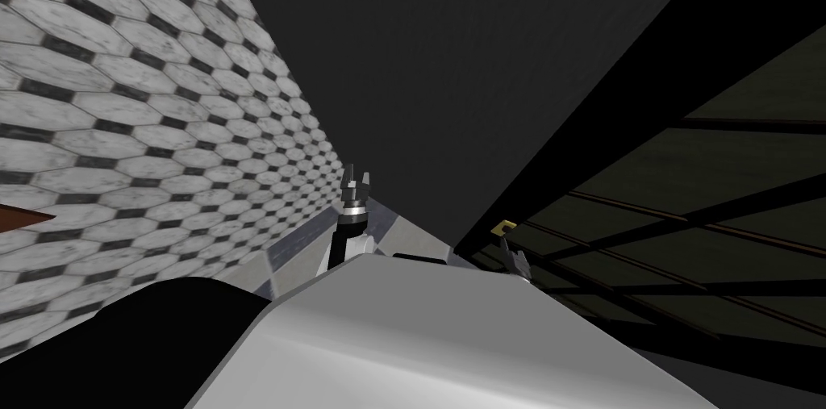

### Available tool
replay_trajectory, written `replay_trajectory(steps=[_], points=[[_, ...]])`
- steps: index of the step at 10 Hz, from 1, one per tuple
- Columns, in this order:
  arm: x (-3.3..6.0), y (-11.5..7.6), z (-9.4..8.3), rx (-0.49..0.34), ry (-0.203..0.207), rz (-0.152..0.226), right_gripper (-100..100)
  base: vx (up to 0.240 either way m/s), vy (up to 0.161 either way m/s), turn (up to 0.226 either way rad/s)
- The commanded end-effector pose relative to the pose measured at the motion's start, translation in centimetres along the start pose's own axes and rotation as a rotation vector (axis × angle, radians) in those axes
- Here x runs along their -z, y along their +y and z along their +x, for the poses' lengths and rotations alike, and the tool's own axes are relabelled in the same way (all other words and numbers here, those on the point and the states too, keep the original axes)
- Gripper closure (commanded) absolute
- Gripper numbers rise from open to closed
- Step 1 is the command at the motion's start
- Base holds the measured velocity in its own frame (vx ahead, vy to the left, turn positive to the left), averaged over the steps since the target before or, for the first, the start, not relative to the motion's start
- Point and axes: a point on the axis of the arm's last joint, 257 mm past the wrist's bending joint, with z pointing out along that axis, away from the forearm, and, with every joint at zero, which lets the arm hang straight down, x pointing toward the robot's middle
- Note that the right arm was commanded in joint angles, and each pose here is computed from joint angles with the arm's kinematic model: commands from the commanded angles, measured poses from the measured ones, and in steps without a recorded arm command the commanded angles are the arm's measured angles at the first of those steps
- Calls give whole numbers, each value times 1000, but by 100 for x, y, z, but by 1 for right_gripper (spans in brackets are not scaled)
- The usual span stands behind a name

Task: Pull the door open

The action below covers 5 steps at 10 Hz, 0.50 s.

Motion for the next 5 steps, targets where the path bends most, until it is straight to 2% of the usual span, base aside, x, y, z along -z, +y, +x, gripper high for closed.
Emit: replay_trajectory(steps=[1, 2, 5], points=[[76, -90, -51, 73, -1, -1, -100, 9, 74, -29], [76, -90, -51, 90, -1, -1, -100, 3, 51, -13], [224, -242, -139, 225, 0, -2, -100, 7, 58, -22]])
